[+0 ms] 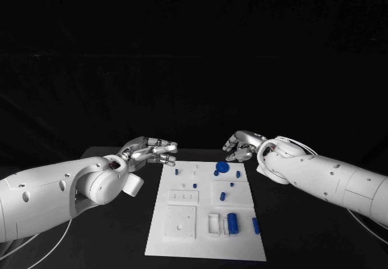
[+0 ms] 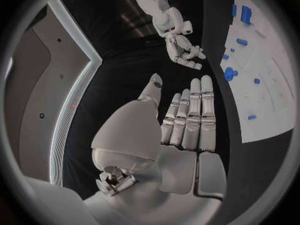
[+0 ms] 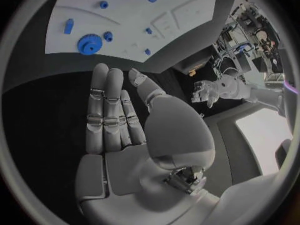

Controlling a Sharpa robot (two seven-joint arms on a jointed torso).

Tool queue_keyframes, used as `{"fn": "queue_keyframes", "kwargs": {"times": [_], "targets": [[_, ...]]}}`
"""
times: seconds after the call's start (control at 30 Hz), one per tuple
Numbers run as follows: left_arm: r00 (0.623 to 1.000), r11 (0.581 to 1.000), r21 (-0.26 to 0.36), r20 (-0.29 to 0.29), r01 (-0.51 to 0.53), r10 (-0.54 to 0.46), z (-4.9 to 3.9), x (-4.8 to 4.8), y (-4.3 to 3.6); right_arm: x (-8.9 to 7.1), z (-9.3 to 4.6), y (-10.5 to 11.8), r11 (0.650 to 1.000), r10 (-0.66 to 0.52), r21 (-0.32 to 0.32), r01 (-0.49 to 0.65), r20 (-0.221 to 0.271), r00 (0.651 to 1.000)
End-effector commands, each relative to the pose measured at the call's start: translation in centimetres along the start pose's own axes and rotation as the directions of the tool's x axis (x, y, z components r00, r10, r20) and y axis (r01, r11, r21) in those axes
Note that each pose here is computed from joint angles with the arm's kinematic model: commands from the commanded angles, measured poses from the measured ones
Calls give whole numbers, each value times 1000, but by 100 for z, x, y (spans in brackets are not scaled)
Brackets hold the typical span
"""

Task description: Assemble the parts on the task board

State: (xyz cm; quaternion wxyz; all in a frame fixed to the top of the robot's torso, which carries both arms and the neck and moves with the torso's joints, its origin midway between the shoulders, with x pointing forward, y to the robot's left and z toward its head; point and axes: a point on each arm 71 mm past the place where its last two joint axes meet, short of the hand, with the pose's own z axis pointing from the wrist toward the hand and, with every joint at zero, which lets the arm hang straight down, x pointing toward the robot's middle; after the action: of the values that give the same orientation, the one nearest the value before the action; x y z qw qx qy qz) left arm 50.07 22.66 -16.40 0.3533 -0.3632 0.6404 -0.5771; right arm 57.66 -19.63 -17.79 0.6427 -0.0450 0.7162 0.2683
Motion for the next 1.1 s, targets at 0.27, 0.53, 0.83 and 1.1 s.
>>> {"fn": "queue_keyframes", "kwargs": {"times": [0.27,0.53,0.83,1.1], "targets": [[996,1000,13,-86,-18,19,2,140,-40,62,53,113,968,-249,15,250,-43,968],[995,998,25,-86,-53,55,7,153,-75,109,88,152,951,-309,5,310,-66,949],[994,998,33,-89,-60,62,22,173,-88,174,98,180,943,-331,-6,332,-87,940],[993,998,34,-99,-58,61,29,213,-94,226,109,205,940,-339,-7,340,-87,937]]}}
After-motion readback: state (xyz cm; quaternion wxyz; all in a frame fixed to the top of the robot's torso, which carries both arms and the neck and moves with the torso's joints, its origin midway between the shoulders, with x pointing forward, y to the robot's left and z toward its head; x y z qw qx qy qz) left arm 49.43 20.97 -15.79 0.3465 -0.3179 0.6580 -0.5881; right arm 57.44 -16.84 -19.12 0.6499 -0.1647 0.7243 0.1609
